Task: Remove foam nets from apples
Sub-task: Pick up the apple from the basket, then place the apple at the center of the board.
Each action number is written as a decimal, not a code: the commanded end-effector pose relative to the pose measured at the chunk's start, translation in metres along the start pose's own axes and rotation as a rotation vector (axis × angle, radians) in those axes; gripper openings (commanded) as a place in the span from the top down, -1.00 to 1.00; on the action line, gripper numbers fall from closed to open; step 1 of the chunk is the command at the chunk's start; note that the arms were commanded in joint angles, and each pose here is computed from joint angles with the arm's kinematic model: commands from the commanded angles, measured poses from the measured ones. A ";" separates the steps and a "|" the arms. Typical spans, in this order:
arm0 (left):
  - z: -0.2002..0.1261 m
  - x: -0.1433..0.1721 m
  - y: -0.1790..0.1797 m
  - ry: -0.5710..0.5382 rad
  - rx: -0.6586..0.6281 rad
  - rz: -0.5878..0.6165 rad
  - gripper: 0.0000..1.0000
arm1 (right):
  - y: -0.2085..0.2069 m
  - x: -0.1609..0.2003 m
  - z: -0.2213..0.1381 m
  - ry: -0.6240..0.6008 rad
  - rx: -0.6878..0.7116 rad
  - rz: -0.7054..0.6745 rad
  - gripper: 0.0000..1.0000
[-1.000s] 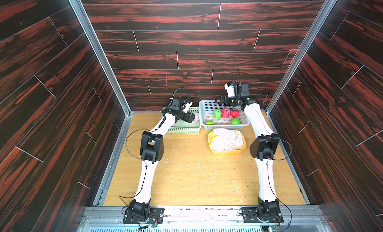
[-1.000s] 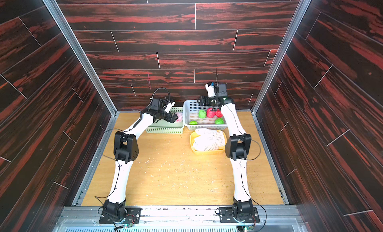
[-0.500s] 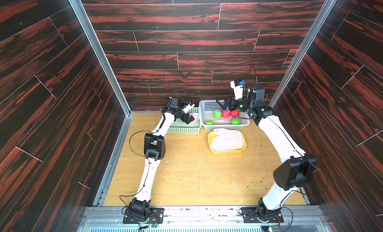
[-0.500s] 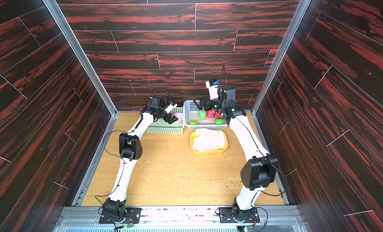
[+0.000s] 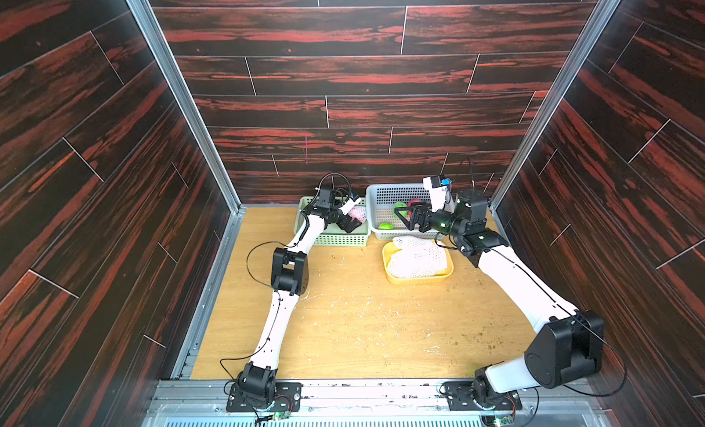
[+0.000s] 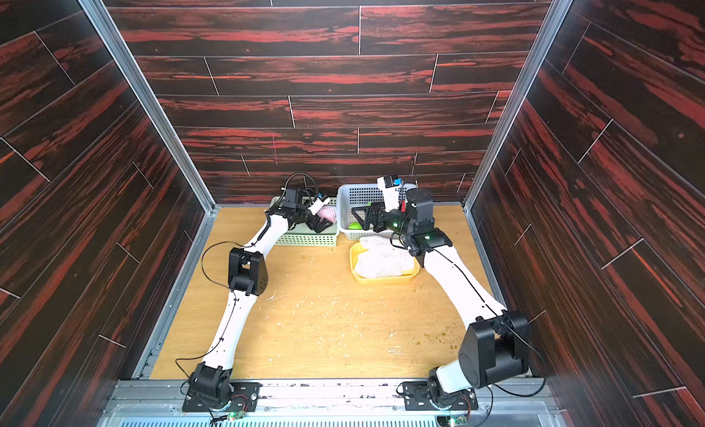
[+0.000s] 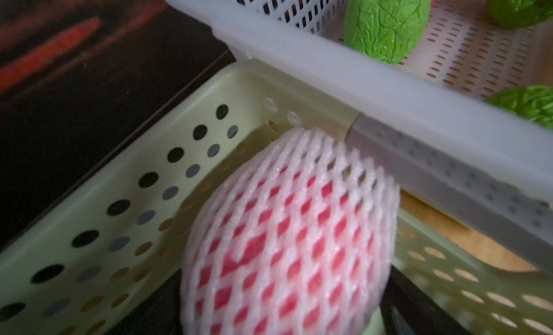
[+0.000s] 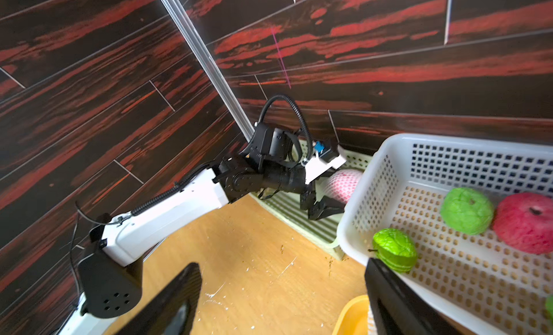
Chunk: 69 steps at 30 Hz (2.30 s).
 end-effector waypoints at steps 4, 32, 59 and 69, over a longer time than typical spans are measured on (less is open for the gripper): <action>-0.010 -0.021 0.005 -0.066 -0.008 0.030 -0.67 | 0.003 0.002 -0.005 0.017 0.022 0.006 -0.78; -0.195 -0.095 -0.059 -0.103 -0.162 0.231 -0.30 | -0.013 0.014 0.006 0.024 0.059 0.005 -0.78; -0.251 -0.002 -0.268 0.511 -0.017 -0.111 -0.31 | -0.017 0.120 -0.036 -0.116 0.045 -0.039 -0.78; -0.210 0.035 -0.295 0.766 0.021 -0.134 -0.34 | -0.019 0.141 -0.039 -0.102 0.088 -0.064 -0.78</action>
Point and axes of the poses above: each gripper's point midway between its finger pads, its own z axis out along the fingers, its own y axis along the line the jaws close on, x = y × z, the point moved 3 cm from there along -z, back along the fingers, and after that the axes turned 2 degrees about z, right-handed, at the moved point
